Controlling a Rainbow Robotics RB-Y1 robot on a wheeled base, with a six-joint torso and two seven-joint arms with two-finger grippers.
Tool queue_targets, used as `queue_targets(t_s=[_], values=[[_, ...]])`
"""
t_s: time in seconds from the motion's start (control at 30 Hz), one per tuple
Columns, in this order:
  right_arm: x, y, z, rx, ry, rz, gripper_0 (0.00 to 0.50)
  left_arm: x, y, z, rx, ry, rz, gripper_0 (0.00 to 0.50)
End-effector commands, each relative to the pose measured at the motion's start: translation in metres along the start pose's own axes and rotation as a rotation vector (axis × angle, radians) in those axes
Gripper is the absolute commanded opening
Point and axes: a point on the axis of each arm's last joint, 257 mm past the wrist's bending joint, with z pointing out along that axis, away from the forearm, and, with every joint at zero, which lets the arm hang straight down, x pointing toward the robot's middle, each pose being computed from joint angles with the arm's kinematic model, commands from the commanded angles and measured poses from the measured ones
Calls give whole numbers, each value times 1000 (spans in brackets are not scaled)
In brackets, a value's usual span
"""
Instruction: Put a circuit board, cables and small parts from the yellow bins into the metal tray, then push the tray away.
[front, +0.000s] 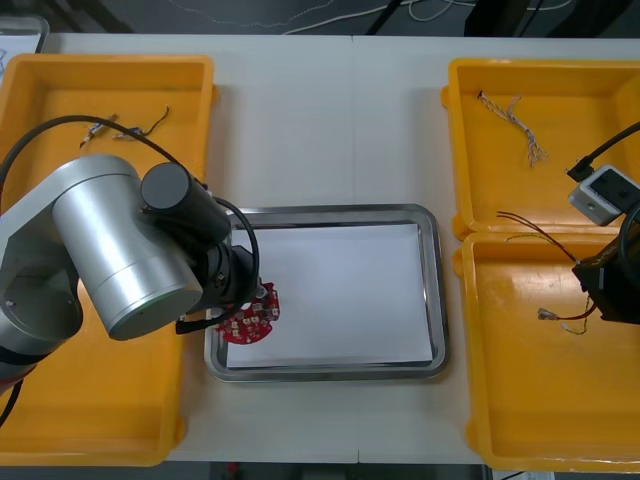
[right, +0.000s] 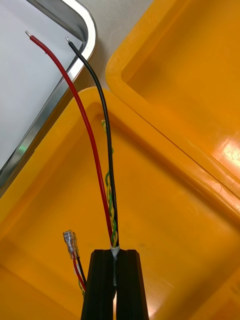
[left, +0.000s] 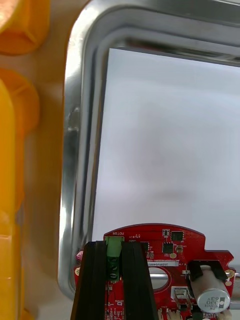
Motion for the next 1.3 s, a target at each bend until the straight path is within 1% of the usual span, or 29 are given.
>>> queue_targets(t_s=[0.03, 0.13, 0.2, 0.27, 0.4, 0.5, 0.67, 0.8, 1.03, 1.17, 1.3], values=[[-7, -4, -9, 31, -8, -18, 0, -5, -22, -3, 38, -46, -12, 0], [-7, -4, -9, 31, -8, -18, 0, 0, -22, 1, 37, -49, 6, 0], [-7, -4, -9, 31, -8, -18, 0, 3, -21, 7, 33, -65, 24, 0], [-7, -4, -9, 31, -8, -18, 0, 5, -19, 10, 30, -72, 34, 0], [-7, -4, -9, 31, -8, -18, 0, 9, -16, 16, 36, -79, 48, 0], [-7, -4, -9, 31, -8, -18, 0, 11, -13, 19, 26, -85, 57, 0], [-7, -4, -9, 31, -8, -18, 0, 16, -7, 24, 18, -87, 74, 0], [-7, -4, -9, 31, -8, -18, 0, 21, 3, 28, -5, -83, 83, 0], [-7, -4, -9, 31, -8, -18, 0, 27, 12, 32, -17, -76, 92, 0], [-7, -4, -9, 31, -8, -18, 0, 28, 11, 32, -16, -73, 93, 0], [-7, -4, -9, 31, -8, -18, 0, 28, 9, 33, -5, -77, 95, 0]])
